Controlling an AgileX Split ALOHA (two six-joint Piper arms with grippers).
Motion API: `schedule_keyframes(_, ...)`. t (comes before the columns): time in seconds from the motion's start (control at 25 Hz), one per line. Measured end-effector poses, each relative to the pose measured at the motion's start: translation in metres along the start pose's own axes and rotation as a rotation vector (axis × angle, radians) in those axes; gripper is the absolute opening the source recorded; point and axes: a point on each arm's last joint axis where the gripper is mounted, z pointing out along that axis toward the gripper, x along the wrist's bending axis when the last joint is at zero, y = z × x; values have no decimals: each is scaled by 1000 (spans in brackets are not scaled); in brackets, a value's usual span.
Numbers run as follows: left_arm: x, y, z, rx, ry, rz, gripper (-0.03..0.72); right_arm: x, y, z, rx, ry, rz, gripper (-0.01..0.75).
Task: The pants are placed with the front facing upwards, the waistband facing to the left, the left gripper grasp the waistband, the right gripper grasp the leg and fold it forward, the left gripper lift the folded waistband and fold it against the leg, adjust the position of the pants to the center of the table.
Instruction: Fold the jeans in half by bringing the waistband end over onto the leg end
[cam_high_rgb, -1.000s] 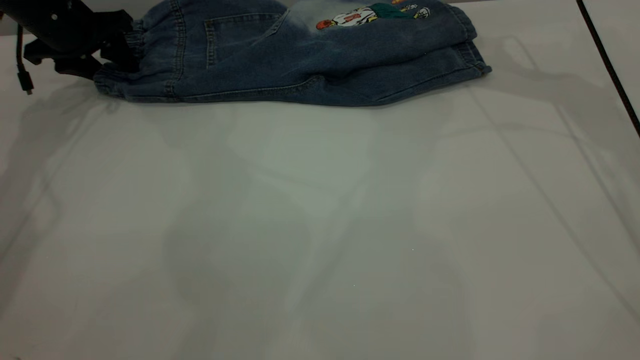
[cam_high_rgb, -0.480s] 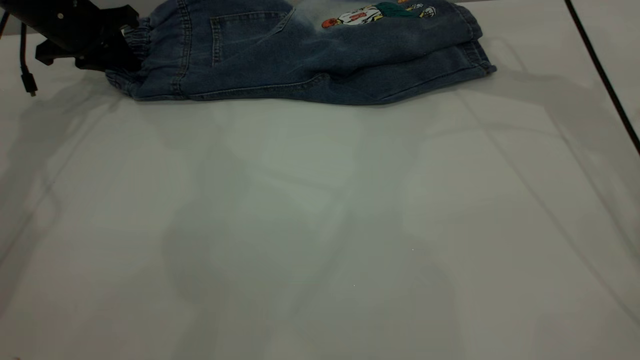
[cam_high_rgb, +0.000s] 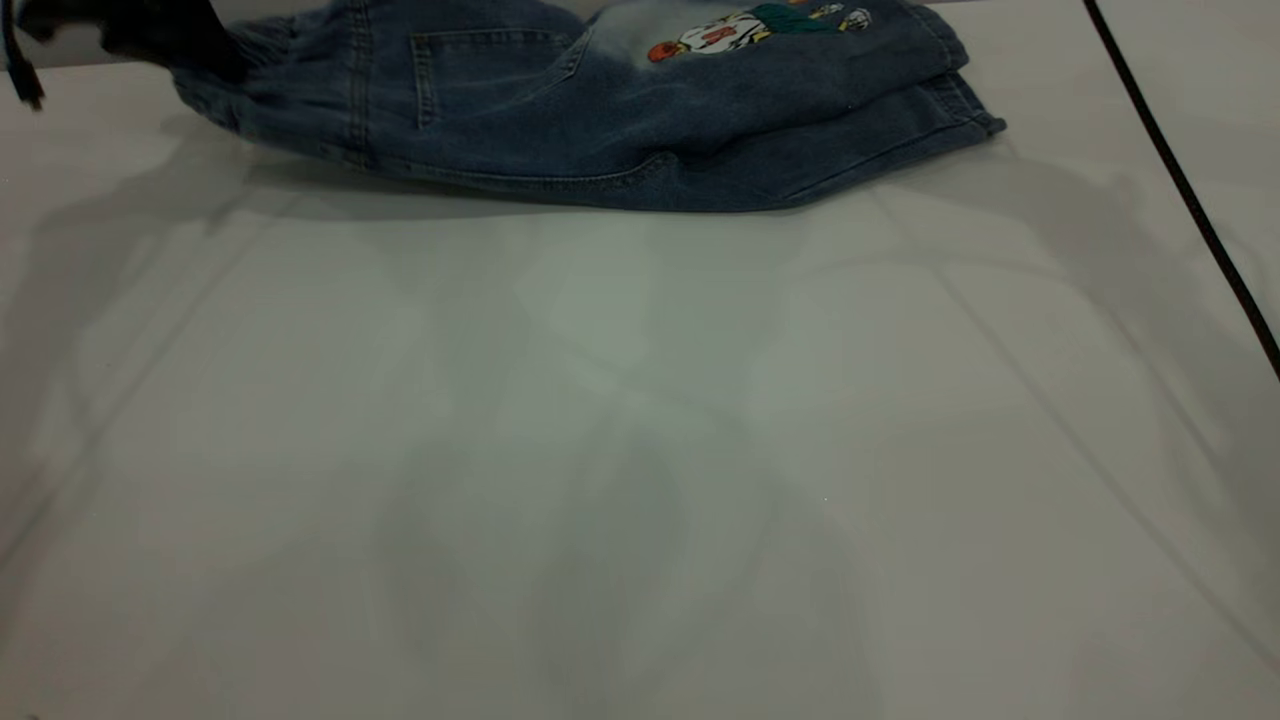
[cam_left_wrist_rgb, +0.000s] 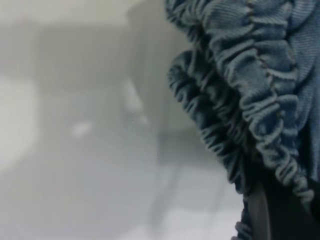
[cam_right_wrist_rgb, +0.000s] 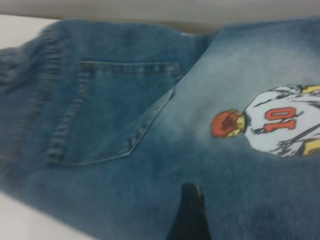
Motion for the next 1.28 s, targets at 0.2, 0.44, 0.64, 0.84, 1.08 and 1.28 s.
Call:
schedule_keyframes(0.2,-10,-2,-34,65,13,59,47,5,-20,25,31,-10,24,515)
schedule_keyframes(0.44,-18,-8,-57,150,15,97,47,4,-46,53,89,-1,43,515)
schedule_keyframes(0.64,-22,-5,-76,131,45,125,47,5,-61,64,131,14,46,515)
schedule_keyframes(0.84,-30,8,-90,54,18,125,46,22,-73,73,180,67,30,515)
schedule_keyframes(1.08,-53,19,-87,-25,-45,166,46,64,-86,84,237,153,-22,515)
schedule_keyframes(1.28,-83,21,-74,-35,-59,242,46,88,-94,87,275,218,-53,515)
